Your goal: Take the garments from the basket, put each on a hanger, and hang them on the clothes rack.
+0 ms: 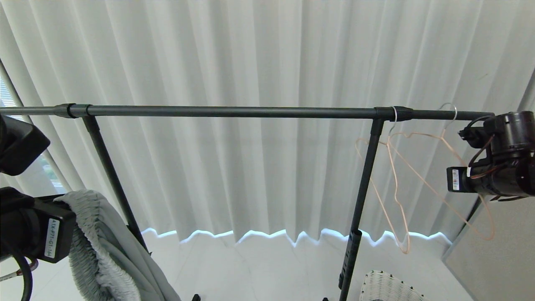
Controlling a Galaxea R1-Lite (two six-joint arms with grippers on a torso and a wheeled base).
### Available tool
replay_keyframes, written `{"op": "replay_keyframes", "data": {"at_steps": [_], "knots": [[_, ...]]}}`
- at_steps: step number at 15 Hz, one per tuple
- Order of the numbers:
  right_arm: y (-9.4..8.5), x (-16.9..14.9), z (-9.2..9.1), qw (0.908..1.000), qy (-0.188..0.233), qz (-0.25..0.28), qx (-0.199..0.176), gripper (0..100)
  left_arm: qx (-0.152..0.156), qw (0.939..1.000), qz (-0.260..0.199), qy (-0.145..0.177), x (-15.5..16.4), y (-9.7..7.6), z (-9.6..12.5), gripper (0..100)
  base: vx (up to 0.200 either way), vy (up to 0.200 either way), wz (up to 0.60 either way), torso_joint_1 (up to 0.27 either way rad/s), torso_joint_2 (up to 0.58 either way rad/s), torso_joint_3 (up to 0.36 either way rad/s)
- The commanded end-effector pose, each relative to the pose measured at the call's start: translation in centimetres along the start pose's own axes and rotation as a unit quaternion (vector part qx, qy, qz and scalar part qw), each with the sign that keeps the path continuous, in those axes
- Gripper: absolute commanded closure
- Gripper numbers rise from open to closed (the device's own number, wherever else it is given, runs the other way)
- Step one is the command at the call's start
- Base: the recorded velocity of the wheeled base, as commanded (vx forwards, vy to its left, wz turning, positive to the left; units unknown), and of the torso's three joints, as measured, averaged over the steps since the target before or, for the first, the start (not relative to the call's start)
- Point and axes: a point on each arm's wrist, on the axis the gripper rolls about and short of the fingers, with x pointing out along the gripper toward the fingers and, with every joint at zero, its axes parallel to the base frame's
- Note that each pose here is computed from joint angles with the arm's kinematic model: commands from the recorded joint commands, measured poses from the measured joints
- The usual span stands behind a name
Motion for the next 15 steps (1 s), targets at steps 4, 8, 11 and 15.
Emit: {"op": "replay_keyframes", "data": {"at_steps": [4, 8, 11, 15], "knots": [[-0.7, -3.1, 0.2, 0.9995, -0.03, 0.001, 0.008, 100, 0.0, 1.0, 0.001, -0.002, -0.1, 0.1, -0.1, 100, 0.0, 0.0, 0.0, 0.0, 0.0, 0.0], [-1.4, -7.0, -1.7, 0.9993, -0.036, 0.012, 0.0, 100, 0.0, 1.0, 0.001, -0.003, -0.2, 0.1, 0.0, 100, 0.0, 0.0, 0.0, 0.0, 0.0, 0.0], [-2.3, -9.2, -4.3, 0.9998, -0.018, 0.008, -0.007, 100, -0.001, 1.0, 0.001, -0.004, -0.3, 0.1, -0.2, 100, -0.2, 0.0, 0.0, 0.004, 0.0, 0.005], [-2.9, -10.4, -6.7, 0.9998, -0.011, -0.005, -0.013, 100, 0.0, 1.0, 0.001, -0.003, -0.4, 0.1, -0.6, 100, -0.2, 0.0, 0.0, -0.002, 0.0, 0.004]]}}
